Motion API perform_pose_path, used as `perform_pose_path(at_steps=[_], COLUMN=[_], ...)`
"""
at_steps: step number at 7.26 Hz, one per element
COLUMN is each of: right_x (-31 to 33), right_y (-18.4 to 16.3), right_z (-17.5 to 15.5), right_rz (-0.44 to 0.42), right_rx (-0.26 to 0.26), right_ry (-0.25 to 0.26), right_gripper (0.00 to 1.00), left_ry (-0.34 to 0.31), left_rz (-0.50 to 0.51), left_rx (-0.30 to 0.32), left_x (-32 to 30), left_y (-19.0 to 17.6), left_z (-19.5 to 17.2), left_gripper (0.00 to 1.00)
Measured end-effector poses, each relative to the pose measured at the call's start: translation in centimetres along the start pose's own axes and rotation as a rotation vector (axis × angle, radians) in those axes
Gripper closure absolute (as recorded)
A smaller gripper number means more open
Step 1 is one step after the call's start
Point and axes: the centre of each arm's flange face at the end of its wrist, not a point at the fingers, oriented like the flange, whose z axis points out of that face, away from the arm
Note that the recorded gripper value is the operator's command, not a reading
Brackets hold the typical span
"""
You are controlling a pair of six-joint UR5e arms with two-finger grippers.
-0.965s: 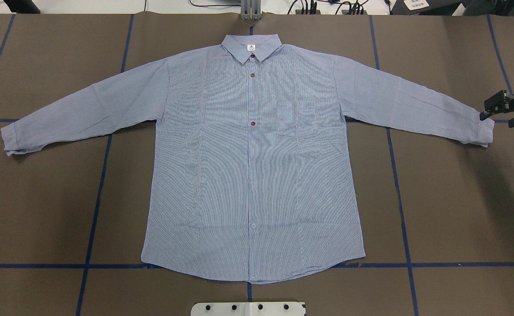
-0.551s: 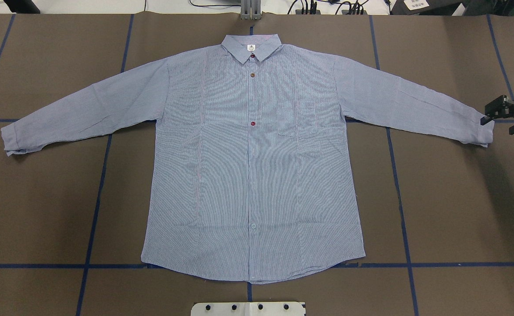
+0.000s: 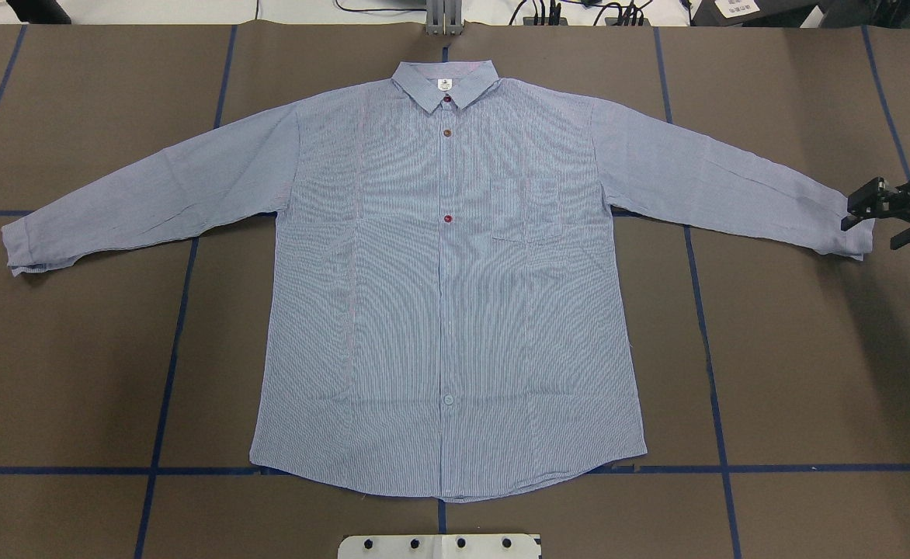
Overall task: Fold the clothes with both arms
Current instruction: 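Lower the right gripper to the sleeve cuff nearest it and grasp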
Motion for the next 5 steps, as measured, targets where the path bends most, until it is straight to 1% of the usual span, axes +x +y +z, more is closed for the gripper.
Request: perform_pose_path(at_steps=[3, 4, 5], right_x=[0.2, 0.4, 0.6], right_y=[0.2, 0.2, 0.2], right_z=[0.9, 1.2, 1.6], right_rz=[0.013, 0.016, 0.020], right_rx=[-0.013, -0.019, -0.024], right_ry=[0.011, 0.015, 0.020], right_gripper=[0.15, 0.22, 0.33], left_ry=[-0.001, -0.001, -0.001], left_rz=[0.000, 0.000, 0.000], left_rx=[0.000, 0.000, 0.000], left_x=[0.0, 0.0, 0.0], left_y=[0.0, 0.0, 0.0], left_z=[0.0, 0.0, 0.0], left_gripper=[0.01, 0.01, 0.01])
